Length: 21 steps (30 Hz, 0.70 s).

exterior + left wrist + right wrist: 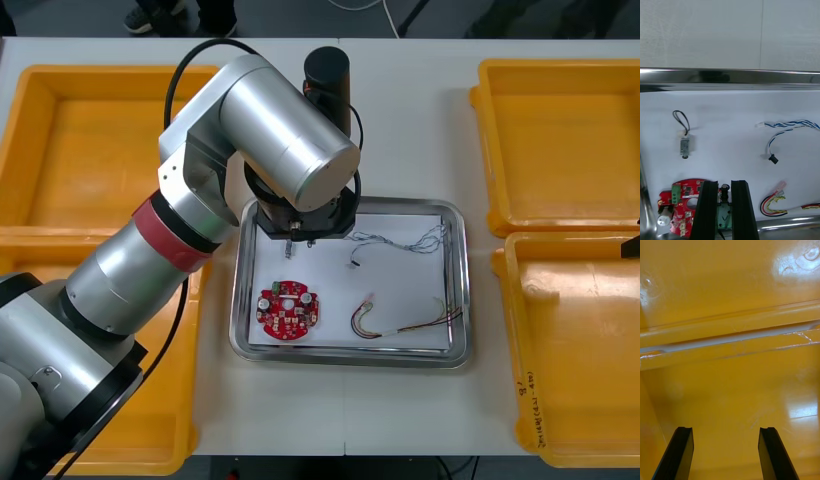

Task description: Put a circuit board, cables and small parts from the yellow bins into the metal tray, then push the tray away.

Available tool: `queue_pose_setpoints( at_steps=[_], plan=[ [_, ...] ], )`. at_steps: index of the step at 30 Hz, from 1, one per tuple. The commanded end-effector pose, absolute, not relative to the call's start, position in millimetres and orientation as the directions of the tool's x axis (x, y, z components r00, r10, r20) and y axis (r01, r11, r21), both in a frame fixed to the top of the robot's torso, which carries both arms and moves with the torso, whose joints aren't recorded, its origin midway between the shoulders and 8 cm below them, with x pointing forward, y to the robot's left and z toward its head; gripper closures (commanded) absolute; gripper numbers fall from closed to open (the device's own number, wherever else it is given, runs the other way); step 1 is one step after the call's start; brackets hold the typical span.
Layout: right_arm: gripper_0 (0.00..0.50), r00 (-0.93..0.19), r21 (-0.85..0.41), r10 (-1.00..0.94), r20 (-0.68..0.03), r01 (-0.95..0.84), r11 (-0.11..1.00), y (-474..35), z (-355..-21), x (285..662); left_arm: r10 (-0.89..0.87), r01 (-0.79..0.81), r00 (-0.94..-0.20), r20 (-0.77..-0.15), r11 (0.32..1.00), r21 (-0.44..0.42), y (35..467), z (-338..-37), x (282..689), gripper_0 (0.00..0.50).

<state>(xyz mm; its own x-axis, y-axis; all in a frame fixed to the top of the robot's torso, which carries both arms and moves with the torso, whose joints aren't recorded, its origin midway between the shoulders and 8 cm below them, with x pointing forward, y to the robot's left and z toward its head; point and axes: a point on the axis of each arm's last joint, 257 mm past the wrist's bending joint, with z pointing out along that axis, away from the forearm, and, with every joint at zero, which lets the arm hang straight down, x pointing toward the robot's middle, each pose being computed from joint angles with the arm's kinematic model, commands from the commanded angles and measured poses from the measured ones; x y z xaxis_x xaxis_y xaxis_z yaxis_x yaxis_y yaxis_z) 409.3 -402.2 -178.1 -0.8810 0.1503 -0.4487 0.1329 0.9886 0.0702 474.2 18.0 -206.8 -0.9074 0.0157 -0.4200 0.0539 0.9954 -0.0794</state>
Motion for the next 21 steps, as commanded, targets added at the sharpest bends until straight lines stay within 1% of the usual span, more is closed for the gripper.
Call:
queue_pose_setpoints(
  at_steps=[1, 4, 12, 21],
  plan=[
    [0.0, -0.872, 0.054, 0.124, -0.473, 0.111, 0.992, -408.4, -169.1, 410.1, 0.012, 0.066, -0.903, -0.429, 0.991, -0.112, -9.3, -225.6, 472.2, 0.5],
    [0.0, -0.871, 0.049, 0.112, -0.479, 0.101, 0.994, -408.4, -167.7, 411.3, 0.013, 0.071, -0.899, -0.437, 0.991, -0.117, -13.2, -234.3, 477.2, 0.5],
    [0.0, -0.872, 0.032, 0.079, -0.483, 0.072, 0.997, -408.7, -167.3, 412.0, 0.001, 0.066, -0.902, -0.431, 0.988, -0.136, -13.0, -248.7, 482.4, 0.5],
    [0.0, -0.873, 0.021, 0.059, -0.484, 0.056, 0.998, -409.7, -167.5, 412.3, -0.019, 0.037, -0.901, -0.433, 0.992, -0.12, -0.6, -262.6, 483.3, 0.5]
  ],
)
